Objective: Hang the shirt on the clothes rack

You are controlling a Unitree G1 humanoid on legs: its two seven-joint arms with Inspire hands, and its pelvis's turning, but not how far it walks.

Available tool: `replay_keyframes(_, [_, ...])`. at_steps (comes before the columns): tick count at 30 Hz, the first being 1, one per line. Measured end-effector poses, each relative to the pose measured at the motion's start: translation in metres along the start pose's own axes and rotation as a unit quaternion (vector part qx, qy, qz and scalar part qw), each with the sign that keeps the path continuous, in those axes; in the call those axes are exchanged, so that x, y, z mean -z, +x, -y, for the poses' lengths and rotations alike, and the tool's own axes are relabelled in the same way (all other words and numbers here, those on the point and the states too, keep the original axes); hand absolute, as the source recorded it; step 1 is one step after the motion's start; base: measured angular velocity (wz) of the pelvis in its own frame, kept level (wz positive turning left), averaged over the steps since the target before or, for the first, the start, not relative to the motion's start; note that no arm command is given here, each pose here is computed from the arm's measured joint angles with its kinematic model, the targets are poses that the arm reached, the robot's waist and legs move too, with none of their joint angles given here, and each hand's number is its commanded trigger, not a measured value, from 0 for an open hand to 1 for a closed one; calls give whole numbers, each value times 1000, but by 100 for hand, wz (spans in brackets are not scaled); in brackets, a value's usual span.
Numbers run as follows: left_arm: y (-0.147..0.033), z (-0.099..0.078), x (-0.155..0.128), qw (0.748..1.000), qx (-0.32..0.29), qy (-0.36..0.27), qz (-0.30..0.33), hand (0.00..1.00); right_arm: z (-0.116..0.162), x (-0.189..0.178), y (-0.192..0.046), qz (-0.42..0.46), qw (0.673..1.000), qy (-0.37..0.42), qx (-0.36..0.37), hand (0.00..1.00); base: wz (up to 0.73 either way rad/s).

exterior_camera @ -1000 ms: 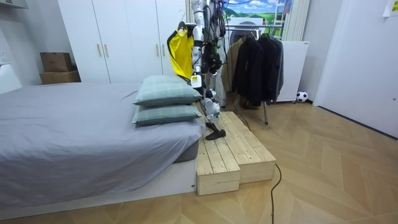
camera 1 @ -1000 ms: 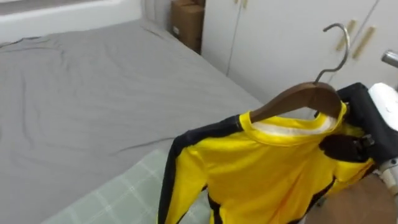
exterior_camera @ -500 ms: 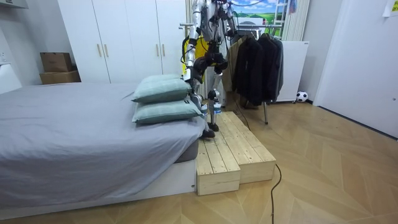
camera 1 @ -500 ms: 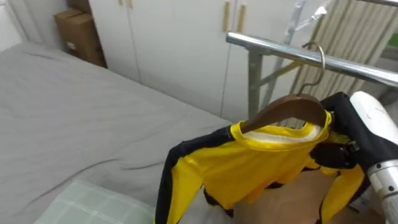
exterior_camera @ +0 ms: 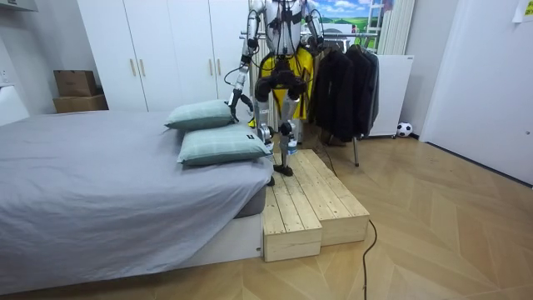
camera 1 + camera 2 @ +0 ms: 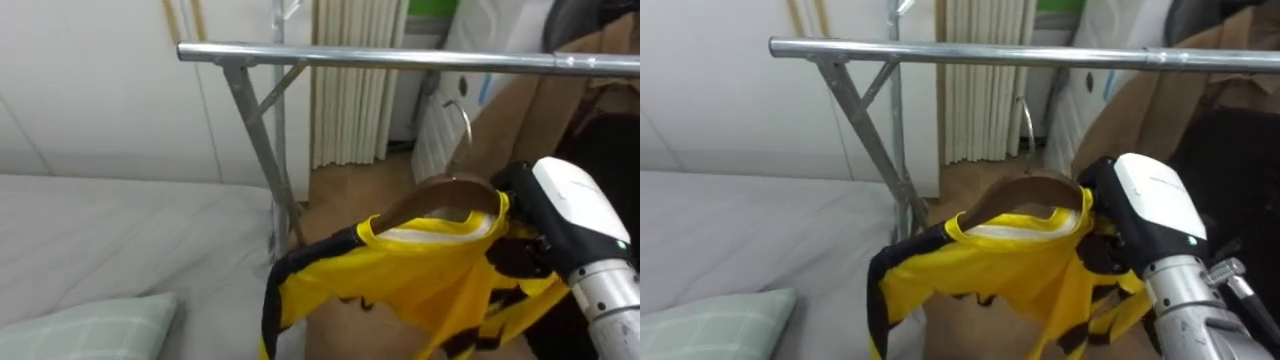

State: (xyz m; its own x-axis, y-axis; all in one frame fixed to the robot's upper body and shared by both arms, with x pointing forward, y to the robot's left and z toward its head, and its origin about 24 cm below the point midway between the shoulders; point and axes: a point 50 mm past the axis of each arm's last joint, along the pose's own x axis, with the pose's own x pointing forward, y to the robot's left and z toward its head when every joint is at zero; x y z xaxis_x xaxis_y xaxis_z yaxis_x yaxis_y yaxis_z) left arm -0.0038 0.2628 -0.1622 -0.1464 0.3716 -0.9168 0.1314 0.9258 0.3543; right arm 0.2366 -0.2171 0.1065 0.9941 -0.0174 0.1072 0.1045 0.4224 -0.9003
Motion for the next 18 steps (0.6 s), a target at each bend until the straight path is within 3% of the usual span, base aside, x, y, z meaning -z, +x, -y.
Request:
replay_keyframes(9, [2, 7, 14, 1000, 13, -7, -7, 0, 8, -2, -1, 3, 1000, -16, 22, 100, -28])
replay_keyframes(18, [4, 6, 25, 1000, 11, -12, 7, 0, 10, -4, -1, 11, 1000, 7, 22, 100, -1])
